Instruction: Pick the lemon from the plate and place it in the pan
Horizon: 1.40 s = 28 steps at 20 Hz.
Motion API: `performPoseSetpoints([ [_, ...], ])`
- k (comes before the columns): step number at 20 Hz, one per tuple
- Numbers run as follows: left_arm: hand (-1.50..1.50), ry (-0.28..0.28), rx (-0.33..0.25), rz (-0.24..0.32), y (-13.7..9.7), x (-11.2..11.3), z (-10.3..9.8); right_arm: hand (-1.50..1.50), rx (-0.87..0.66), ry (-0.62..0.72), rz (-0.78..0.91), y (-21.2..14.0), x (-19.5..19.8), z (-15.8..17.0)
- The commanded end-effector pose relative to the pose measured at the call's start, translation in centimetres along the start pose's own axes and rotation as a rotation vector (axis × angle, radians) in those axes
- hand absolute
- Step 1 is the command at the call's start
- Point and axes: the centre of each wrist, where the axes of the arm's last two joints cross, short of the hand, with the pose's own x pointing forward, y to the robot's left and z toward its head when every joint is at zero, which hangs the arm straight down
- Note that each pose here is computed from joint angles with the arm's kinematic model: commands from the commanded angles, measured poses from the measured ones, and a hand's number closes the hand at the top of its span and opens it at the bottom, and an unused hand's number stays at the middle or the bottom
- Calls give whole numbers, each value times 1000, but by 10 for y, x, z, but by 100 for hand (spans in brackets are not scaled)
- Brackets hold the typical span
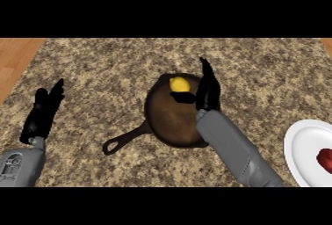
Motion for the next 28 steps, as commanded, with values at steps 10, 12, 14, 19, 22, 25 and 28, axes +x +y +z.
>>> performPoseSetpoints([
  [10,0,47,66,12,13,-20,3,-150,-260,29,-174,-5,-15,3],
  [12,0,61,56,6,29,-23,14,-150,-295,58,-201,-8,-23,14],
  [14,0,82,86,14,27,-35,15,-150,-272,34,-243,-27,-16,6],
  [19,0,100,109,23,28,-48,31,-150,-293,35,-259,-78,-61,32],
  [22,0,108,113,18,49,-40,31,-150,-253,15,-282,-112,-74,61],
  [25,0,96,119,30,44,-38,27,-150,-221,5,-260,-155,-90,86],
  [28,0,94,114,37,44,-34,24,-150,-206,5,-254,-205,-87,97],
])
